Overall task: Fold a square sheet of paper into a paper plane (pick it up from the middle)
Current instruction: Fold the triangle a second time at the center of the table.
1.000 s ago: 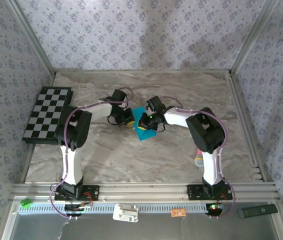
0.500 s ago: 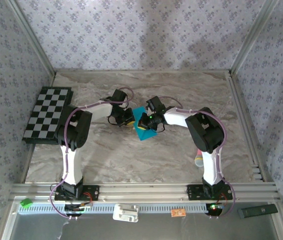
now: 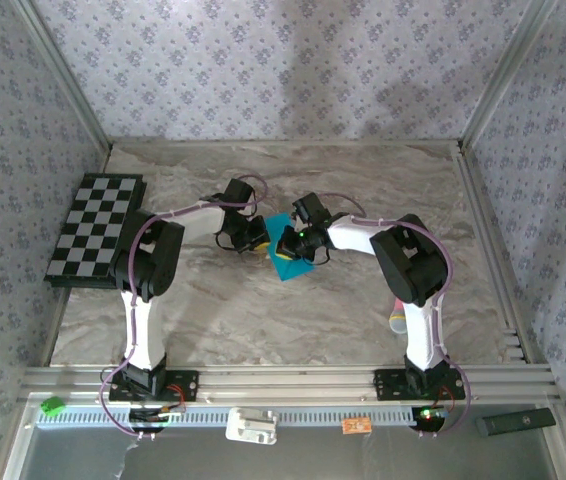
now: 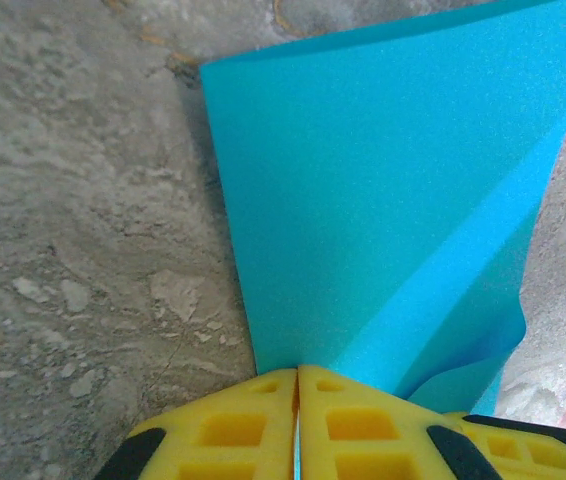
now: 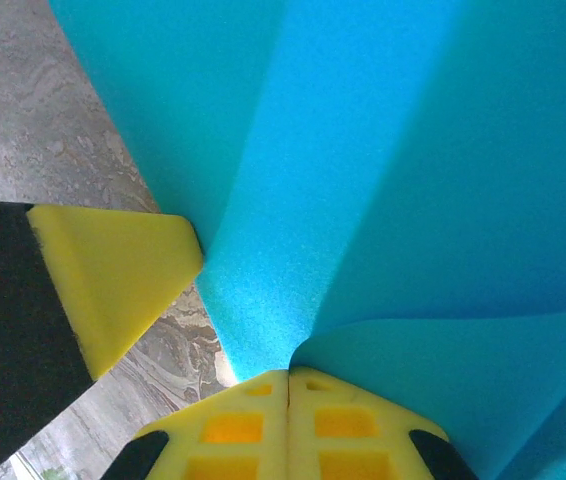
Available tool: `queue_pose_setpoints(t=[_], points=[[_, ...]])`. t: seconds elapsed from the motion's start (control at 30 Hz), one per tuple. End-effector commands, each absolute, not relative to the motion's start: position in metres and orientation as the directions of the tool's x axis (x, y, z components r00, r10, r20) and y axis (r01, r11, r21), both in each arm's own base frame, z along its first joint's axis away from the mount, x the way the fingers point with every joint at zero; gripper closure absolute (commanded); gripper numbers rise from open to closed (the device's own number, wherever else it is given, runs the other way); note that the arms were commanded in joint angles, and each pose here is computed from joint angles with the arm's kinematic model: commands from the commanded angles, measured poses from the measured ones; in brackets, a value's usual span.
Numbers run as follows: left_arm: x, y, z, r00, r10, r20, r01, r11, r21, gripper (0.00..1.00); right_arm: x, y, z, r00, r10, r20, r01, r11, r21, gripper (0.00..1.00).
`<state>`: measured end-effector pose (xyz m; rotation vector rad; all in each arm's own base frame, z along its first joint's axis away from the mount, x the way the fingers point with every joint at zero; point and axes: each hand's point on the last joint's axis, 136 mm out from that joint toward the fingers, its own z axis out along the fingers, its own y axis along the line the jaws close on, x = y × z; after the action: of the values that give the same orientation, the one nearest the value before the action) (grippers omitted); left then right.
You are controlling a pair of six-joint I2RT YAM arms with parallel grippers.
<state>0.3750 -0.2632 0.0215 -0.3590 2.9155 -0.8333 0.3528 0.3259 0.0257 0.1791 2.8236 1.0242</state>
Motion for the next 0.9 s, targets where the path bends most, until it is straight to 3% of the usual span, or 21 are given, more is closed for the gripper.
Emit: queue_pose_setpoints(t=[0.0,0.37,0.67,0.87], points=[[0.356,-0.256,-0.004,-0.972,-0.230,0.044,-0.224,0.860,-0.457,0.91,0.354,0.321,0.013,-0.982,0.176,-0.062,0.102,0.783,0.614,1.00],[0.356,-0.256,-0.002,-0.972,-0.231,0.040,-0.223,0.860,-0.460,0.91,0.351,0.323,0.008,-0.985,0.170,-0.039,0.111,0.782,0.614,0.95],[0.360,-0.254,0.008,-0.971,-0.239,0.019,-0.220,0.857,-0.465,0.91,0.346,0.317,0.000,-0.982,0.187,0.000,0.151,0.793,0.590,0.75],[0.377,-0.243,0.038,-0.954,-0.297,-0.034,-0.241,0.832,-0.500,0.89,0.346,0.315,-0.001,-0.981,0.194,0.008,0.162,0.795,0.585,0.68]])
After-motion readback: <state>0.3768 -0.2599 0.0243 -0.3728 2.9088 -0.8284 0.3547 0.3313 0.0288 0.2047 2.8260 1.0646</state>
